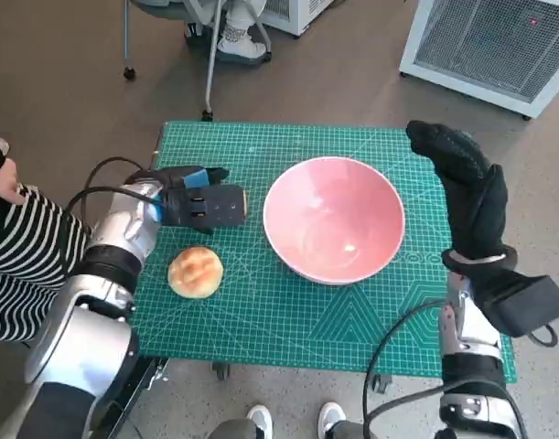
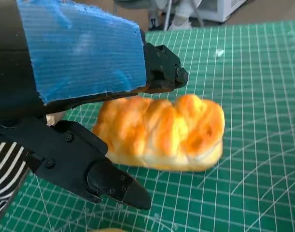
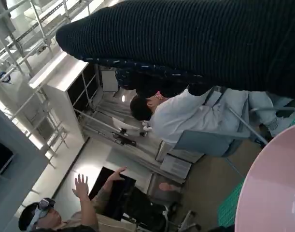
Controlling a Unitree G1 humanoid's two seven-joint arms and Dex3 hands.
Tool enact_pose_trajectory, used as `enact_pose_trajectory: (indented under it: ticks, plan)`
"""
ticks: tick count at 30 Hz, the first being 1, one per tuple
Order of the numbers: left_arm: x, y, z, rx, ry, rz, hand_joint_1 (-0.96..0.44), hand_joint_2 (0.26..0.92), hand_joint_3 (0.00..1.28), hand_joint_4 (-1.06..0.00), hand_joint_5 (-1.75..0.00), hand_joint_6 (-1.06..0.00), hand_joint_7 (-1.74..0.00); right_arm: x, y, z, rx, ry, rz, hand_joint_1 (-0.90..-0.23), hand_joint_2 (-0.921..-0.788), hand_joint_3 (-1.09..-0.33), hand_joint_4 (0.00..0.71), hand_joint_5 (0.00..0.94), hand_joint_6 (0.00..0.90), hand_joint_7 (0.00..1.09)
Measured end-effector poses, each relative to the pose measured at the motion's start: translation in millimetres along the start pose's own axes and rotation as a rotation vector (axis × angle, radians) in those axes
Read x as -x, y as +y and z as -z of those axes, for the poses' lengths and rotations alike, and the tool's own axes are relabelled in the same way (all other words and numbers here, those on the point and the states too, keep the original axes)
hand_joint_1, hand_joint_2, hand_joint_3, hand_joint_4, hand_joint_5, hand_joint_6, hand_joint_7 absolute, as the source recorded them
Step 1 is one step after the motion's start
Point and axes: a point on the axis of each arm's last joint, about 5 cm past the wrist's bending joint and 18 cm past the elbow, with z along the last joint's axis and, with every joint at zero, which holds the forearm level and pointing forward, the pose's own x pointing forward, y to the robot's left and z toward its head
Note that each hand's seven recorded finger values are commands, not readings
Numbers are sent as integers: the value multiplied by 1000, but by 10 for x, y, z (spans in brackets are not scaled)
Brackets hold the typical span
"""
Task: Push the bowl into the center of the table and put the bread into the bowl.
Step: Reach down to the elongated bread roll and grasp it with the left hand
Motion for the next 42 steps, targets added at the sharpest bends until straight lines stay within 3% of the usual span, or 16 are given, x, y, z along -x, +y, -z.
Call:
enact_pose_trajectory:
  ticks: [3, 10, 17, 20, 23, 28, 30, 35, 40, 42]
  plan:
    - [-11, -28, -19, -6, 8, -15, -259, 756, 4, -158, -28, -300, -26, 5, 0, -1, 0, 0, 3, -793, -921, -762, 176, 4, 93, 392]
    - [-26, -89, -49, -47, -3, -112, -141, 792, 8, -404, -32, -533, -63, 1, 10, -19, -1, -5, 1, -792, -921, -761, 178, 3, 91, 398]
    - [-31, -136, -45, -63, -15, -142, -128, 800, 6, -449, -20, -579, -55, 2, 15, -28, -3, -5, 0, -792, -921, -761, 178, 3, 89, 402]
    - [-34, -166, -43, -97, -26, -171, -104, 821, 12, -649, -115, -705, -110, 6, 16, -28, -3, -4, 0, -791, -921, -761, 176, 2, 88, 404]
    - [-38, -210, -40, -144, -44, -202, -97, 827, 12, -724, -155, -745, -126, 9, 15, -27, -4, -3, 1, -789, -921, -761, 174, 1, 87, 405]
    - [-41, -243, -36, -165, -51, -203, -92, 834, 3, -632, -698, -799, -173, 10, 15, -27, -4, -3, 1, -781, -921, -761, 170, 0, 85, 409]
    - [-41, -246, -36, -177, -50, -201, -92, 836, 2, -617, -776, -805, -193, 10, 17, -26, -4, -3, 1, -780, -921, -761, 169, 0, 85, 411]
    - [-42, -251, -37, -194, -51, -205, -93, 841, 1, -654, -684, -747, -410, 9, 22, -24, -6, -3, 1, -778, -921, -761, 166, 0, 83, 414]
    - [-43, -256, -36, -205, -51, -208, -91, 847, 1, -667, -683, -721, -507, 11, 24, -24, -7, -2, 1, -769, -921, -761, 165, 0, 82, 417]
    - [-43, -258, -36, -207, -51, -209, -225, 883, 44, -652, -745, -690, -868, 14, 24, -23, -7, -2, 1, -765, -921, -762, 165, 0, 81, 418]
